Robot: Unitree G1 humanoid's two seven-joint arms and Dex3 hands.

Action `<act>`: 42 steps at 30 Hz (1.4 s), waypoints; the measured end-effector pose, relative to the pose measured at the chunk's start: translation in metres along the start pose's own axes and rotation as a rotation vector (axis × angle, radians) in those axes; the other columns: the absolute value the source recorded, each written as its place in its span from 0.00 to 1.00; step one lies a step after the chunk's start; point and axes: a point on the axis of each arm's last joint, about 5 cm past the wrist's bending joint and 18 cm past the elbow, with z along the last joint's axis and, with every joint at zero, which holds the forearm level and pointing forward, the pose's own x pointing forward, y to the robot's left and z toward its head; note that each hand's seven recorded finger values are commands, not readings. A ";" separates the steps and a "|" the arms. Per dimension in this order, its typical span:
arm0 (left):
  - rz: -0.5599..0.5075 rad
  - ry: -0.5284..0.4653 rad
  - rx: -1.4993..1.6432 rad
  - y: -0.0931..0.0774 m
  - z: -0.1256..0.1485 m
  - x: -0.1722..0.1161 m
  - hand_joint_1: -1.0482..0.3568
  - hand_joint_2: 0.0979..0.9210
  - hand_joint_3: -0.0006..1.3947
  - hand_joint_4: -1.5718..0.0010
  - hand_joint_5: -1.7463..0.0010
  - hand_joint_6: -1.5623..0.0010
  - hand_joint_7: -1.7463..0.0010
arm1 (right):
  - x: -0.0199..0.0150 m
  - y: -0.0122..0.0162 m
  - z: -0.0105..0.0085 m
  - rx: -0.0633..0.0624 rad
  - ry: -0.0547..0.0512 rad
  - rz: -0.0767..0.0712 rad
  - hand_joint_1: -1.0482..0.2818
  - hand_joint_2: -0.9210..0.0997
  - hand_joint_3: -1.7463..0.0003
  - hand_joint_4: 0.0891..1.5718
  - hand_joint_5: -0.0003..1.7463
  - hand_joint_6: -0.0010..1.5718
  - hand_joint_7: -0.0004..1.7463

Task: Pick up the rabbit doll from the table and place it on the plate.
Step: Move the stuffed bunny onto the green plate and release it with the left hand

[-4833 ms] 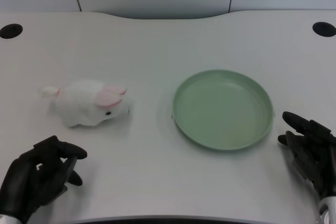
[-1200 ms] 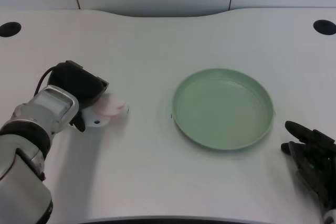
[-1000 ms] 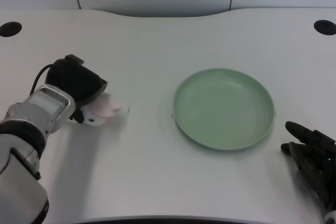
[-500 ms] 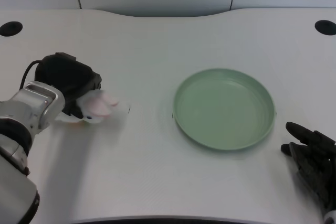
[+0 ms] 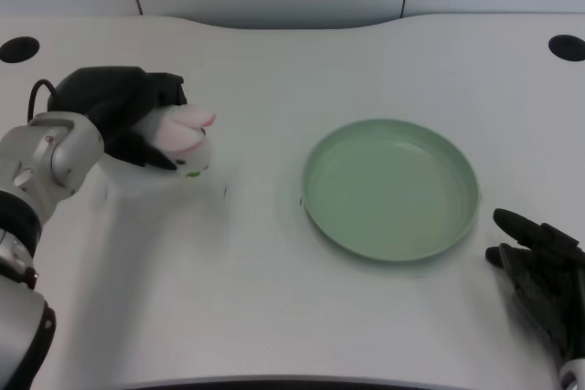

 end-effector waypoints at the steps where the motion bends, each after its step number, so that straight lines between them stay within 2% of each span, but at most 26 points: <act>1: 0.013 -0.016 0.001 0.004 0.003 0.003 0.62 0.92 0.07 0.64 0.05 0.65 0.10 | 0.0003 0.0001 0.0002 0.002 0.000 0.001 0.56 0.00 0.82 0.36 0.45 0.55 0.00; 3: 0.035 -0.049 0.003 0.011 0.013 0.009 0.63 0.93 0.09 0.64 0.01 0.69 0.03 | 0.0007 0.0012 0.0005 0.007 -0.001 0.009 0.56 0.00 0.82 0.36 0.45 0.55 0.00; 6: 0.046 -0.111 0.002 0.014 0.031 0.019 0.65 0.92 0.12 0.61 0.00 0.69 0.00 | 0.0007 0.0038 0.0006 0.016 -0.002 0.020 0.55 0.00 0.82 0.35 0.44 0.56 0.00; 7: 0.044 -0.136 0.002 0.014 0.038 0.021 0.65 0.84 0.23 0.60 0.00 0.70 0.00 | 0.0006 0.0043 0.0006 0.017 -0.002 0.025 0.56 0.00 0.82 0.35 0.45 0.56 0.00; 8: 0.039 -0.157 0.005 0.013 0.044 0.024 0.65 0.62 0.47 0.60 0.00 0.71 0.00 | 0.0007 0.0047 0.0007 0.018 -0.003 0.030 0.55 0.00 0.82 0.35 0.45 0.55 0.00; 9: 0.034 -0.176 0.009 0.011 0.051 0.027 0.65 0.53 0.57 0.60 0.00 0.71 0.00 | 0.0006 0.0049 0.0007 0.019 -0.004 0.034 0.55 0.00 0.82 0.35 0.45 0.55 0.00; 11: 0.021 -0.204 0.017 0.008 0.062 0.030 0.65 0.45 0.65 0.60 0.00 0.71 0.00 | 0.0006 0.0056 0.0007 0.023 -0.004 0.039 0.54 0.00 0.82 0.35 0.44 0.55 0.00; 12: 0.016 -0.216 0.015 0.006 0.067 0.032 0.65 0.44 0.66 0.60 0.00 0.71 0.00 | 0.0005 0.0061 0.0006 0.024 -0.003 0.041 0.54 0.00 0.82 0.35 0.44 0.55 0.00; 13: 0.012 -0.229 0.018 0.005 0.072 0.034 0.62 0.47 0.65 0.61 0.00 0.71 0.00 | 0.0003 0.0065 0.0005 0.027 -0.003 0.042 0.54 0.00 0.82 0.35 0.44 0.55 0.00; 15: 0.006 -0.259 0.030 0.005 0.084 0.038 0.62 0.48 0.63 0.62 0.00 0.72 0.00 | 0.0001 0.0072 0.0004 0.035 -0.001 0.040 0.53 0.00 0.83 0.35 0.44 0.55 0.00; 17: 0.001 -0.293 0.043 0.004 0.098 0.041 0.63 0.45 0.64 0.62 0.00 0.72 0.00 | -0.0002 0.0101 0.0005 0.048 -0.002 0.038 0.54 0.00 0.83 0.35 0.45 0.55 0.00; 18: -0.003 -0.307 0.041 0.002 0.105 0.043 0.63 0.44 0.64 0.62 0.00 0.72 0.00 | -0.0003 0.0116 0.0006 0.050 -0.003 0.039 0.54 0.00 0.83 0.35 0.45 0.55 0.00; 22: -0.026 -0.351 0.025 -0.008 0.128 0.046 0.61 0.45 0.65 0.62 0.00 0.72 0.00 | -0.0006 0.0146 0.0009 0.044 -0.006 0.036 0.54 0.00 0.84 0.36 0.46 0.55 0.00; 26: -0.042 -0.358 0.027 -0.010 0.140 0.048 0.62 0.44 0.64 0.62 0.00 0.73 0.00 | -0.0009 0.0156 0.0010 0.042 -0.011 0.032 0.55 0.00 0.83 0.37 0.46 0.55 0.00; 27: -0.046 -0.355 0.028 -0.011 0.144 0.049 0.60 0.51 0.58 0.63 0.00 0.74 0.00 | -0.0010 0.0159 0.0010 0.042 -0.011 0.030 0.55 0.00 0.82 0.37 0.46 0.54 0.00; 29: -0.058 -0.354 0.025 -0.016 0.153 0.049 0.60 0.57 0.51 0.64 0.00 0.74 0.00 | -0.0011 0.0170 0.0012 0.038 -0.015 0.031 0.55 0.00 0.82 0.37 0.46 0.54 0.00; 33: -0.106 -0.367 0.024 -0.024 0.169 0.049 0.59 0.75 0.26 0.64 0.11 0.66 0.18 | -0.0012 0.0181 0.0013 0.034 -0.017 0.044 0.54 0.00 0.82 0.37 0.46 0.54 0.00; 35: -0.118 -0.372 0.029 -0.028 0.174 0.049 0.58 0.81 0.18 0.65 0.10 0.64 0.20 | -0.0013 0.0183 0.0013 0.035 -0.017 0.047 0.53 0.00 0.83 0.37 0.46 0.53 0.00; 39: -0.133 -0.384 0.032 -0.032 0.179 0.048 0.59 0.86 0.13 0.63 0.17 0.61 0.27 | -0.0018 0.0191 0.0011 0.030 -0.017 0.046 0.54 0.00 0.82 0.38 0.46 0.53 0.00; 40: -0.134 -0.384 0.033 -0.032 0.179 0.048 0.58 0.88 0.11 0.61 0.26 0.58 0.36 | -0.0021 0.0194 0.0010 0.026 -0.016 0.045 0.53 0.00 0.82 0.38 0.46 0.53 0.00; 41: -0.135 -0.381 0.033 -0.033 0.178 0.048 0.57 0.90 0.10 0.61 0.29 0.57 0.40 | -0.0025 0.0197 0.0008 0.022 -0.017 0.045 0.53 0.00 0.82 0.38 0.46 0.54 0.00; 42: -0.137 -0.375 0.034 -0.033 0.178 0.048 0.56 0.93 0.08 0.60 0.34 0.55 0.48 | -0.0026 0.0198 0.0008 0.021 -0.017 0.045 0.53 0.00 0.83 0.39 0.45 0.54 0.00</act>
